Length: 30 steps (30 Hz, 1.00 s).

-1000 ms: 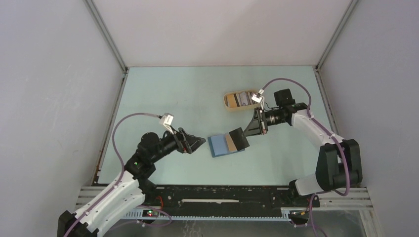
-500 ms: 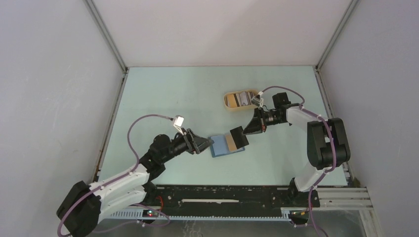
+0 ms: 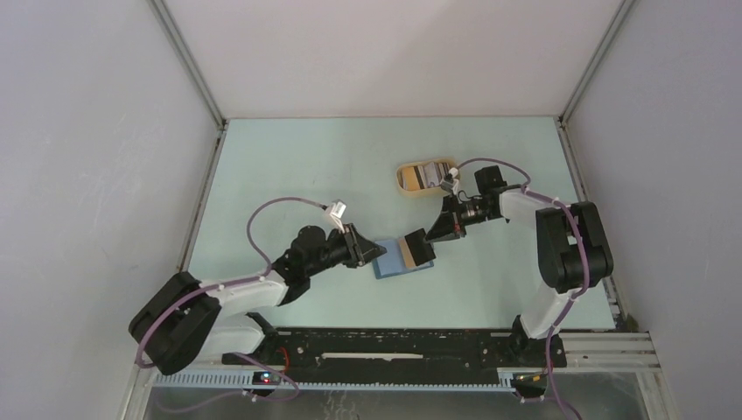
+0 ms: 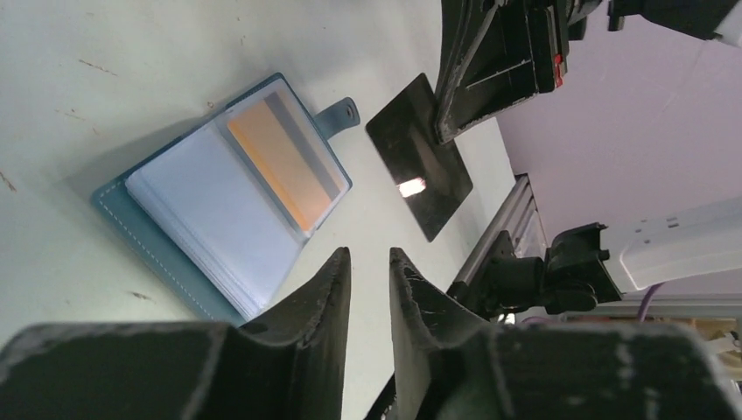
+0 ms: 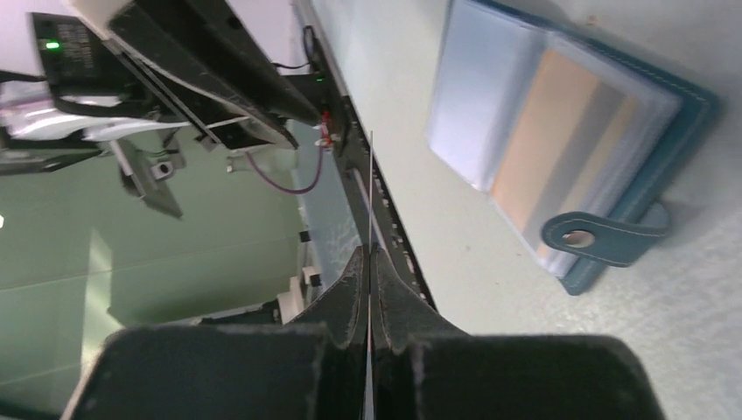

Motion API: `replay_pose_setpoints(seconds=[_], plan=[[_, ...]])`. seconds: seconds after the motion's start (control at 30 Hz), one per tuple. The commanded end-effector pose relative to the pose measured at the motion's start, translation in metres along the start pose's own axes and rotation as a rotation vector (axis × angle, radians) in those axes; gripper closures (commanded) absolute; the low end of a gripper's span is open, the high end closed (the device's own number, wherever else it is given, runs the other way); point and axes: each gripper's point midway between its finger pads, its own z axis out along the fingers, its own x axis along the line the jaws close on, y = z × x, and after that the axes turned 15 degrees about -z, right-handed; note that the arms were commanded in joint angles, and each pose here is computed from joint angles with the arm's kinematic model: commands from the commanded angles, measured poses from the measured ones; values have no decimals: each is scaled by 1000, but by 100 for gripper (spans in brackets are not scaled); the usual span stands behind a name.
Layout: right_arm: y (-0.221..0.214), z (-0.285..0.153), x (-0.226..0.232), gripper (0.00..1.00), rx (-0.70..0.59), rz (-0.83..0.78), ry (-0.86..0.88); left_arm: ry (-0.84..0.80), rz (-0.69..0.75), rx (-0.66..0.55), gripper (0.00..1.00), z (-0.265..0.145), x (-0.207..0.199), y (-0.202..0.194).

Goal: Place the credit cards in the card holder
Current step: Pick up the credit card from the storage box.

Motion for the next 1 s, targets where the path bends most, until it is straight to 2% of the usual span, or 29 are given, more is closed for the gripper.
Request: replay_pose_setpoints(seconds=[0.0,0.2,0.37,0.57,0.87,0.97], plan=[[2,8,-21,100,26,-34,-148,-48,41,-14,74,21,-22,14],[4,21,-32,100,63,-69,-240,5,47,30,76,43,-6,9],[6,36,-38,100,112,-100,-281,136,38,52,79,58,35,3],[13,37,-51,100,112,-95,-336,291,29,57,84,59,79,-4],[8,41,-64,100,138,-38,-337,392,49,62,87,51,103,-7],[19,35,-57,100,106,-51,-310,393,49,68,87,50,104,-8]])
